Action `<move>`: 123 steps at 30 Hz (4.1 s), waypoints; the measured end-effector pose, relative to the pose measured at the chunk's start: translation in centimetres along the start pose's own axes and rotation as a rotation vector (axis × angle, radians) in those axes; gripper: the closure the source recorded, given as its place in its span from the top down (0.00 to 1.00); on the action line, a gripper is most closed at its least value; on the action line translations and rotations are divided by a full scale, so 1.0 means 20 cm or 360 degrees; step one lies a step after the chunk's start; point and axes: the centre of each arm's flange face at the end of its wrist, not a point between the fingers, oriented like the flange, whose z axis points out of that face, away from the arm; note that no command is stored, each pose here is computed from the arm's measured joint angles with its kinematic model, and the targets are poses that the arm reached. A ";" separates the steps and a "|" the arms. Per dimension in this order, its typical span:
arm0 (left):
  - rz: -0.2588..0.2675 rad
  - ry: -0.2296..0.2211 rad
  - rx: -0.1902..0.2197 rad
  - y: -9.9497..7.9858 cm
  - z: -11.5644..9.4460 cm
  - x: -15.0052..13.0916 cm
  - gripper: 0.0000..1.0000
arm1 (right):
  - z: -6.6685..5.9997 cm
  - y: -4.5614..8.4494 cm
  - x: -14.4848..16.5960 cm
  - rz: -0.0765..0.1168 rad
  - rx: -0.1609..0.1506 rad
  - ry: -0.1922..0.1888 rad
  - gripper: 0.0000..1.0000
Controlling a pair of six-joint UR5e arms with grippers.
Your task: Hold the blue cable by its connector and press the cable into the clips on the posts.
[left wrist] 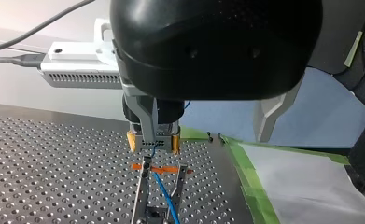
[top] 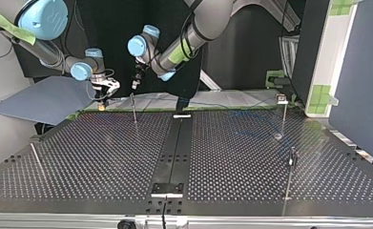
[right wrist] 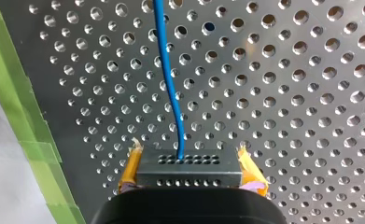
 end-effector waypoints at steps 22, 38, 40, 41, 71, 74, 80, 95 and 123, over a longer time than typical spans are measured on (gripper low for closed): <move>-0.0001 0.0049 -0.0053 0.01 -0.14 -0.13 0.99 | 0.00 0.01 -0.01 0.0014 0.0008 0.0001 0.00; -0.0195 -0.0049 -0.0099 0.14 -0.25 -0.40 0.99 | 0.00 0.02 -0.01 0.0056 0.0027 0.0000 0.00; -0.0196 -0.0031 -0.0120 0.15 -0.28 -0.42 0.99 | 0.00 0.02 -0.01 0.0064 0.0032 0.0001 0.00; -0.0194 -0.0019 -0.0131 0.17 -0.29 -0.43 0.99 | 0.00 0.02 -0.01 0.0068 0.0036 0.0001 0.00; -0.0172 0.0265 -0.0360 0.44 -0.81 -0.70 0.99 | 0.00 -0.02 -0.02 0.0118 0.0097 -0.0002 0.00; -0.0168 0.0264 -0.0400 0.47 -0.86 -0.73 0.99 | 0.00 -0.02 -0.02 0.0117 0.0101 -0.0007 0.00; -0.0198 0.0248 -0.0437 0.52 -0.95 -0.78 0.99 | 0.00 -0.03 -0.01 0.0117 0.0153 -0.0019 0.00; -0.0485 0.0118 -0.0303 0.60 -1.05 -0.91 0.99 | -0.02 -0.08 0.16 0.0088 0.0183 0.0005 0.00; -0.0970 -0.0042 -0.0128 0.99 -1.26 -1.10 0.99 | -0.22 -0.28 0.74 0.0050 0.0085 0.0142 0.00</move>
